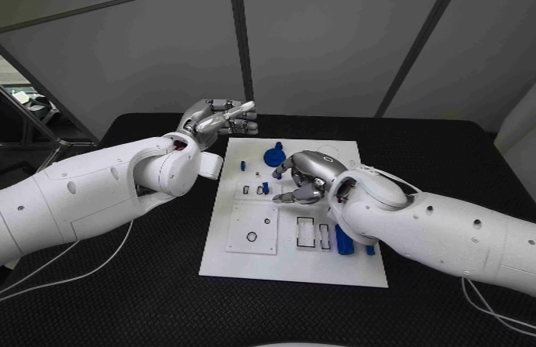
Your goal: Assemble the parts on the task board
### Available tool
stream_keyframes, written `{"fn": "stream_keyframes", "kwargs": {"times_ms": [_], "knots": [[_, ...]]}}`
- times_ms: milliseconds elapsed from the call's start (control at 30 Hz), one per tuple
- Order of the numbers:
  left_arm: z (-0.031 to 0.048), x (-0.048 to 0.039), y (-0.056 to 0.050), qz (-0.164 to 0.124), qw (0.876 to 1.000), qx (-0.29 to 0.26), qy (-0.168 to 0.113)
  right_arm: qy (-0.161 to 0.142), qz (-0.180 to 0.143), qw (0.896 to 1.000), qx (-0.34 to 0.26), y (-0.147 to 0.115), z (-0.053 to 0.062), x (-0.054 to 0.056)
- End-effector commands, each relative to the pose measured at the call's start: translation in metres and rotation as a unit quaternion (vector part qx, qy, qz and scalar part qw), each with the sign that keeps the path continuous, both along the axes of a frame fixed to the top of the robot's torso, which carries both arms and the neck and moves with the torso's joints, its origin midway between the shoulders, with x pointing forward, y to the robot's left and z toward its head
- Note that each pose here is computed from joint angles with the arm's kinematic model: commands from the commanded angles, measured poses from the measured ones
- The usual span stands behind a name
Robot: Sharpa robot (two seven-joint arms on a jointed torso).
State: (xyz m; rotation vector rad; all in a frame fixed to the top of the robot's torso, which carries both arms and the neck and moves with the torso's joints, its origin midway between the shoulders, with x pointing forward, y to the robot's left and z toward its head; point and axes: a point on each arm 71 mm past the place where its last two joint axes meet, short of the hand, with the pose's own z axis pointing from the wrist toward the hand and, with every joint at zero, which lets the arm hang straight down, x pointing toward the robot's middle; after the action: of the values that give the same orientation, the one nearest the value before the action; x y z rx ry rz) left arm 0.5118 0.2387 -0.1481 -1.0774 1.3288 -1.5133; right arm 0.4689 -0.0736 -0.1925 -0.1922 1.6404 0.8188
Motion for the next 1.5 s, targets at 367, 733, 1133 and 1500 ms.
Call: {"fn": "stream_keyframes", "kwargs": {"times_ms": [367, 733, 1133, 1500], "knots": [[-0.0188, -0.0067, 0.005, -0.128, 0.956, 0.257, 0.062, 0.057, 0.017, 0.992, 0.114, -0.077, 0.034, -0.01], [-0.024, 0.0002, -0.008, -0.145, 0.842, 0.51, 0.099, 0.072, -0.039, 0.984, 0.159, -0.115, 0.042, -0.001], [-0.0297, 0.0134, -0.034, -0.139, 0.796, 0.574, 0.129, 0.071, -0.052, 0.982, 0.17, -0.119, 0.042, 0.003], [-0.0373, 0.0166, -0.051, -0.162, 0.771, 0.598, 0.148, 0.068, -0.059, 0.981, 0.171, -0.119, 0.043, 0.006]]}}
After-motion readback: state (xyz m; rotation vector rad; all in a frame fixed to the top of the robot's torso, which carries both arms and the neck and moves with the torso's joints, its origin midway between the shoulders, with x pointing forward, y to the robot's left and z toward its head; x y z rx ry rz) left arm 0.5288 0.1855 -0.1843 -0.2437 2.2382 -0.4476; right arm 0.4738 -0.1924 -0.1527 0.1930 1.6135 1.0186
